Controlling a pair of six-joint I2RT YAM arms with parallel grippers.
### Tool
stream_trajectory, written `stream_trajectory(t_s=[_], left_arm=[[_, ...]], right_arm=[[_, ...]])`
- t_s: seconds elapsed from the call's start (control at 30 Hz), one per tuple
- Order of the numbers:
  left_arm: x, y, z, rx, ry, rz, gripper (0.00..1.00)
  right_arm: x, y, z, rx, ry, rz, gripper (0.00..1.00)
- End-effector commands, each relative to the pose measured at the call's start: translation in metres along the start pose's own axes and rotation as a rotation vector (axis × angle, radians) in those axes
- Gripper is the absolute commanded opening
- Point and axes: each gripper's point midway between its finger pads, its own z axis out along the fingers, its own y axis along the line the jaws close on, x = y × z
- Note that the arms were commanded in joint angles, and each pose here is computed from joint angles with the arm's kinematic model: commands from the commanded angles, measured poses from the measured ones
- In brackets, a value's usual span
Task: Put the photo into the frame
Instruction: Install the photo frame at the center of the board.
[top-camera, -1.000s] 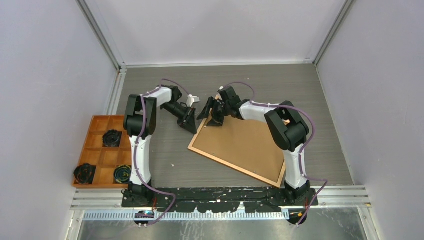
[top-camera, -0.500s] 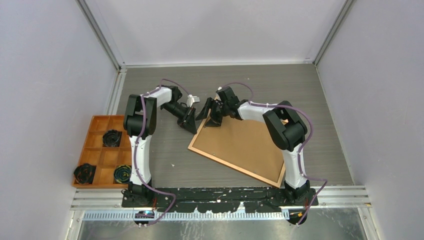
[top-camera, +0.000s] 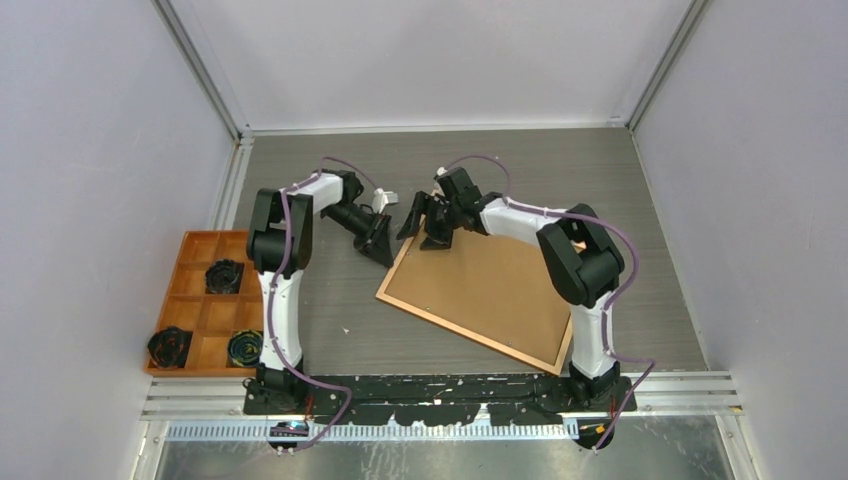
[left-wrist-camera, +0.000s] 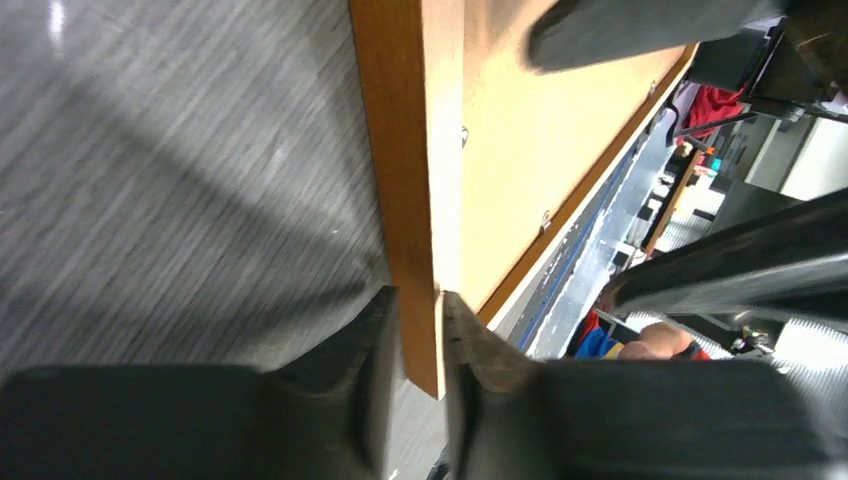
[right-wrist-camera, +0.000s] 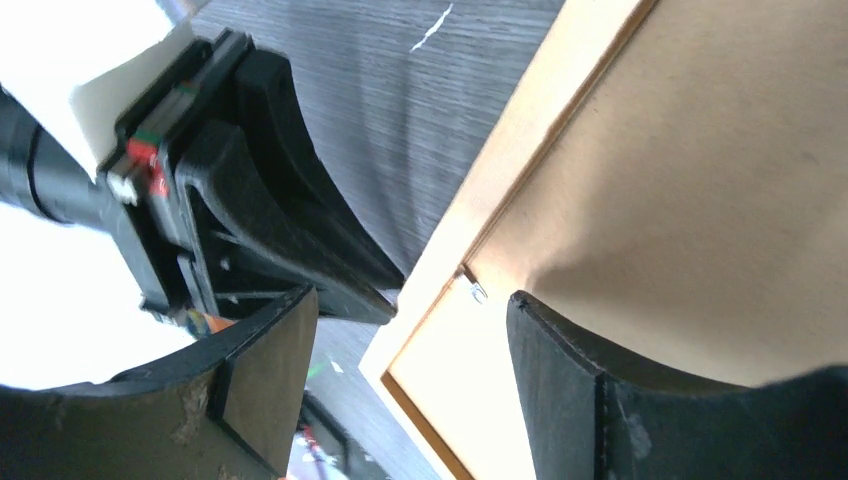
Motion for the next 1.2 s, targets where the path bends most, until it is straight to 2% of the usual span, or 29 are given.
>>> stream_trajectory(t_s=[0.0,0.1,0.17,0.37,0.43,0.5,0.6,0.7,1.13,1.17], left_arm=[[-0.018,-0.009,-0.031,-0.044,-0.072,0.065,0.3],[-0.02,-0.016,-0.051,-0.064,-0.113,0.078,0.5],[-0.018,-0.023,-0.06,-0.087,-0.122,0.1,0.58],[0.003,-0.044,-0.079,-0.131,-0.091,0.165,0.72],[0.012,-0.044,-0.081,-0.157,-0.073,0.181,0.72],[0.02,-0.039,-0.084,-0.207,-0.061,0.21,0.81],[0.033,-0.026,-0.087,-0.275,-0.018,0.22,0.82],[0.042,-0.023,-0.09,-0.308,0.012,0.214,0.82],[0.048,-0.038,-0.108,-0.384,-0.022,0.267,0.85],[0.049,-0.039,-0.109,-0.383,-0.025,0.271,0.93]], right_arm=[[-0.004,0.025,-0.057,0.064,-0.098,-0.27,0.74],[0.035,0.009,-0.076,0.153,-0.062,-0.402,0.74],[0.06,-0.006,-0.088,0.225,-0.044,-0.5,0.74],[0.129,-0.03,-0.116,0.288,0.034,-0.677,0.73],[0.141,-0.037,-0.12,0.305,0.041,-0.713,0.71],[0.144,-0.045,-0.123,0.35,0.015,-0.746,0.69],[0.146,-0.058,-0.123,0.403,-0.001,-0.759,0.63],[0.149,-0.069,-0.119,0.444,-0.002,-0.779,0.62],[0.171,-0.074,-0.11,0.455,0.005,-0.831,0.53],[0.171,-0.075,-0.11,0.458,0.007,-0.832,0.53]])
